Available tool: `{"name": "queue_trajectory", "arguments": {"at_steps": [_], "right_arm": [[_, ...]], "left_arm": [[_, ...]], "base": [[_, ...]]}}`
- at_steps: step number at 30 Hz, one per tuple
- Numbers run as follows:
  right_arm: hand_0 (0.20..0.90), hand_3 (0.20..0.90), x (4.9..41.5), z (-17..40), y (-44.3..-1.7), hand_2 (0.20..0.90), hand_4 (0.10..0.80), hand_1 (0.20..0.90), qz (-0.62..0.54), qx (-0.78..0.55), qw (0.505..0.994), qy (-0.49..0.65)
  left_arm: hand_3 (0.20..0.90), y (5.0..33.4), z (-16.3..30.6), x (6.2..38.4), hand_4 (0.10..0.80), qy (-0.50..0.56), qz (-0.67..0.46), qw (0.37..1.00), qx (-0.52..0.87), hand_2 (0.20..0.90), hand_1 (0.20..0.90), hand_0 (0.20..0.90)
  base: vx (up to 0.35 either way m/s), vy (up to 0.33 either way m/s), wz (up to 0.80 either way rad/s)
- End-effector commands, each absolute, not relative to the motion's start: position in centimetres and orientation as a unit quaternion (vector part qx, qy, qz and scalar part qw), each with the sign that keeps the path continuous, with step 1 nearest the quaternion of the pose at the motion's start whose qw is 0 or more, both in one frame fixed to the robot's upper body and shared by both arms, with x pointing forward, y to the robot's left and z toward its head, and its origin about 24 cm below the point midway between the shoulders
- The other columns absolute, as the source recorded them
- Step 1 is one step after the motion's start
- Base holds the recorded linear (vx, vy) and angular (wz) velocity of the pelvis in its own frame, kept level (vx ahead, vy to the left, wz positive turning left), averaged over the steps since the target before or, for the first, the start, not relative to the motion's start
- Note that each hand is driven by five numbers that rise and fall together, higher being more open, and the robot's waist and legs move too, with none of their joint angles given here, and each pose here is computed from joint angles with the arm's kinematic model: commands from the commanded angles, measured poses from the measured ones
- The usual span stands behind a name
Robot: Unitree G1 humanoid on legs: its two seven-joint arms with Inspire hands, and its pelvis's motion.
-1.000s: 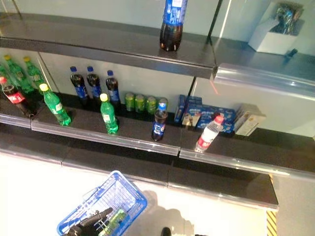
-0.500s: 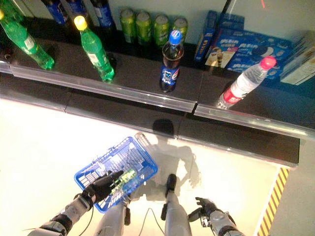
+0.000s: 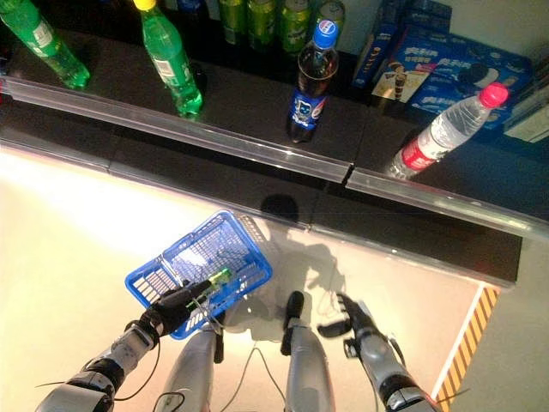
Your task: Pick up the drink and place into the basket.
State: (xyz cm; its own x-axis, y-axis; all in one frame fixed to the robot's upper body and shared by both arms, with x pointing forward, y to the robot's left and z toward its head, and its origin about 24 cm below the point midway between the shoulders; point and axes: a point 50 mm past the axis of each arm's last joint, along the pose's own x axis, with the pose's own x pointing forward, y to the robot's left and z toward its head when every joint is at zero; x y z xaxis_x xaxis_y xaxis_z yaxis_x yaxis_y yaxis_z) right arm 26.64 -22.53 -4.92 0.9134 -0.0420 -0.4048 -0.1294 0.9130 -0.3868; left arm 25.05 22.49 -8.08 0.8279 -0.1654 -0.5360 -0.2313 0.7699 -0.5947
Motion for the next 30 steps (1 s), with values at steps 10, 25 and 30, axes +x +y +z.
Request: {"name": "queue_trajectory", "arguments": {"at_steps": [10,25,30], "right_arm": [[0.9,0.9,29.5,10.4,-18.4,0.9,0.8,0.9,0.076,-0.199,0.956,-0.201],[0.9,0.9,28.3,19.3,-18.8,0.9,0.8,0.9,0.006,-0.159,0.899,-0.407],[0.9,0.9,28.4,20.5,-19.7,0.9,0.8,0.9,-0.023,-0.131,0.895,-0.427]], "left_arm": [[0.2,22.3,-8.6,23.1,0.1,0.274,0.004,0.89,-0.366,0.3,0.3,0.3],[0.2,22.8,-8.6,22.9,0.1,0.271,0.002,0.893,-0.358,0.3,0.3,0.3],[0.2,23.0,-8.6,22.8,0.1,0.275,0.001,0.894,-0.354,0.3,0.3,0.3]], "base": [[0.0,0.0,0.0],[0.0,0.0,0.0],[0.0,0.0,0.0]]}}
